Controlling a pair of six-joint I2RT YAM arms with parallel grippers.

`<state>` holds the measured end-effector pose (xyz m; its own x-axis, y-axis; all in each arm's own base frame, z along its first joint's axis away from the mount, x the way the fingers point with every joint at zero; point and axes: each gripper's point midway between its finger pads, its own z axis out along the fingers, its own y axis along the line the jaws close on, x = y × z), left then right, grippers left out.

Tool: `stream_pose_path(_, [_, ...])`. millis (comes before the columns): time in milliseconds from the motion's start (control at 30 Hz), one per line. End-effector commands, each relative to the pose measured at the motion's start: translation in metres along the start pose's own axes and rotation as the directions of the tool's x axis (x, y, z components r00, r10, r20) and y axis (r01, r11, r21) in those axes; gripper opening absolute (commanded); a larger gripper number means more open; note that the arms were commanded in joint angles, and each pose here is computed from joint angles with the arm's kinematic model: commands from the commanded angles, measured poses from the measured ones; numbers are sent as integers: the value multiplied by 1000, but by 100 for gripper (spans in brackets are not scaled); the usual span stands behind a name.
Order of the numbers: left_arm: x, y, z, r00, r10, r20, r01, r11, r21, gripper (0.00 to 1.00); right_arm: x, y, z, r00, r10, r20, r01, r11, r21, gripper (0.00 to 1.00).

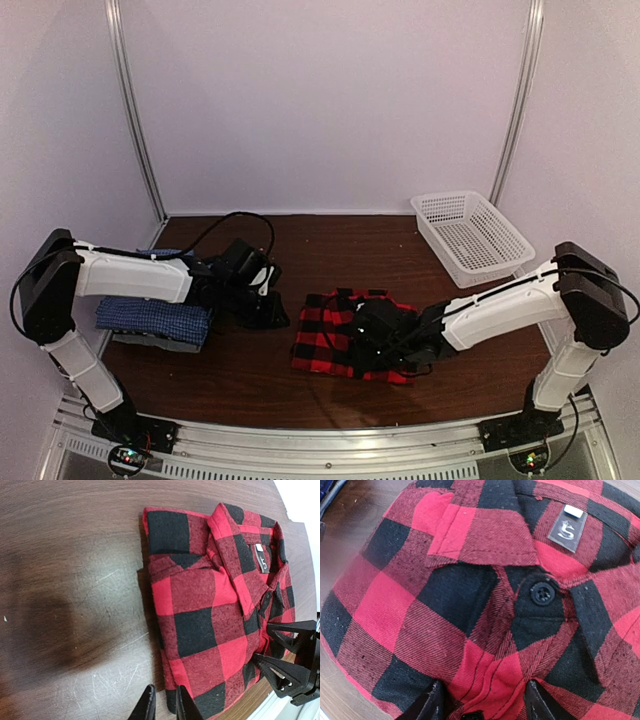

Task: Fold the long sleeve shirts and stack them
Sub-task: Move the square-folded shirt to the center of the board.

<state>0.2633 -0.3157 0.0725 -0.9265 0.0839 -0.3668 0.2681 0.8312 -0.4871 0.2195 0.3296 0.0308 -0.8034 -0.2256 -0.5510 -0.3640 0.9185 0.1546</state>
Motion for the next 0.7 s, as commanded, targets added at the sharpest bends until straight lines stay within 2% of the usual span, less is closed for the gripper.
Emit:
stream_pose_path(0, [-8, -7, -4, 1000, 3, 23, -4, 1000, 31, 16, 55, -51, 1, 993, 5, -119, 12, 990, 140, 57])
stream_pose_path(300, [-9, -14, 0, 1000, 11, 8, -11, 998, 60, 15, 103, -101, -31, 983, 110, -145, -82, 979, 184, 62])
stream_pose_path(500, [-7, -20, 0, 1000, 14, 1, -14, 997, 77, 15, 109, -113, -59, 978, 177, -108, -161, 977, 140, 64])
stream_pose_path(667, [-4, -22, -3, 1000, 15, 1, -15, 996, 84, 15, 91, -114, -84, 977, 207, -42, -201, 974, 104, 68])
